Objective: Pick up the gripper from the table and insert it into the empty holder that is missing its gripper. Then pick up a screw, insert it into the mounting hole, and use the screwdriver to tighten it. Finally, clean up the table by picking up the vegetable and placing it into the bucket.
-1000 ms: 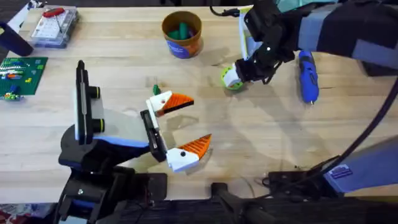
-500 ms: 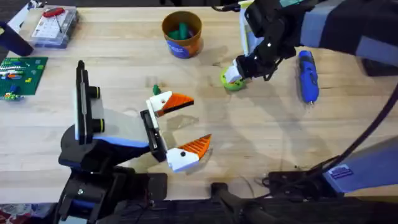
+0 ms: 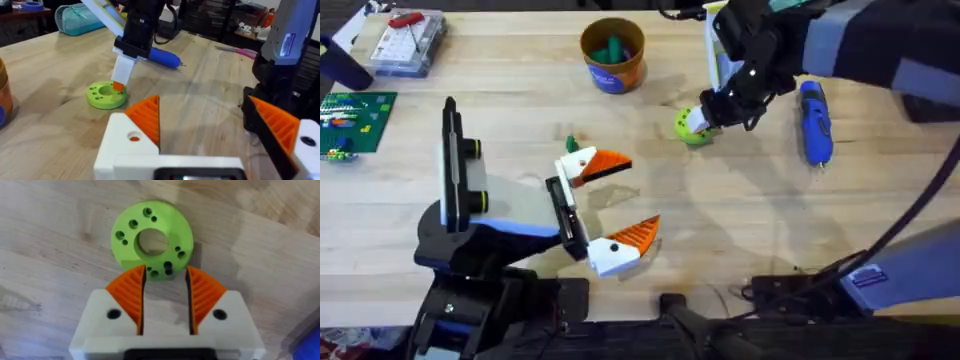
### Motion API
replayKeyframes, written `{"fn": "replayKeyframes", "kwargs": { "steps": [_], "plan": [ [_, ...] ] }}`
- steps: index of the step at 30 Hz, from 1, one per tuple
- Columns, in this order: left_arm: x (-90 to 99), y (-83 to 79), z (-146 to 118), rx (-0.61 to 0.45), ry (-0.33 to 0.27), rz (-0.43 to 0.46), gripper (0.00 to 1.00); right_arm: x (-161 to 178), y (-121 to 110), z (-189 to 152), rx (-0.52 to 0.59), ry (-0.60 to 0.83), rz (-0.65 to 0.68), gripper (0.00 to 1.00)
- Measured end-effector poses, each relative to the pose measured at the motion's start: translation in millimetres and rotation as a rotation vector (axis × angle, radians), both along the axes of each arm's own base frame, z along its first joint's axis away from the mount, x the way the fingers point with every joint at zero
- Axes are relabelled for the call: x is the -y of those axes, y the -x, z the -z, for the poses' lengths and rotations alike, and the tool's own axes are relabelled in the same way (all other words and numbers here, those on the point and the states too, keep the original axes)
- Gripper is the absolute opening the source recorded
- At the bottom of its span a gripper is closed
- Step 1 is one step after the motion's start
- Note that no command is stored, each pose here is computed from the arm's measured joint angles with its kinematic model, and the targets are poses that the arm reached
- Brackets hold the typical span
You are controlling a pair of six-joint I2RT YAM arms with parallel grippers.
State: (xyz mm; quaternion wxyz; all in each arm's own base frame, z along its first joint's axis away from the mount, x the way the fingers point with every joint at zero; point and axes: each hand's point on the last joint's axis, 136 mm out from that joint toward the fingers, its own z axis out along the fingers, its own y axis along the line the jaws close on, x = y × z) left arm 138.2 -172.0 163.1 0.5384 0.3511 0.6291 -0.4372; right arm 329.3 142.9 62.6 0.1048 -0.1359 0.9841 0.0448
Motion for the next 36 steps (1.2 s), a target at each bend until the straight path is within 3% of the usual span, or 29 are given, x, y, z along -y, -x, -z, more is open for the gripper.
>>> {"fn": "replayKeyframes", "kwargs": {
  "steps": [11,36],
  "plan": [
    [0.0,0.0,0.0,0.0,0.0,0.0,0.99,-6.7,4.6,0.4,-0.006,0.003,-0.022,0.356],
    [0.0,0.0,0.0,0.0,0.0,0.0,0.99,-0.5,-0.1,0.0,0.018,0.04,-0.013,0.33]
  ]
}}
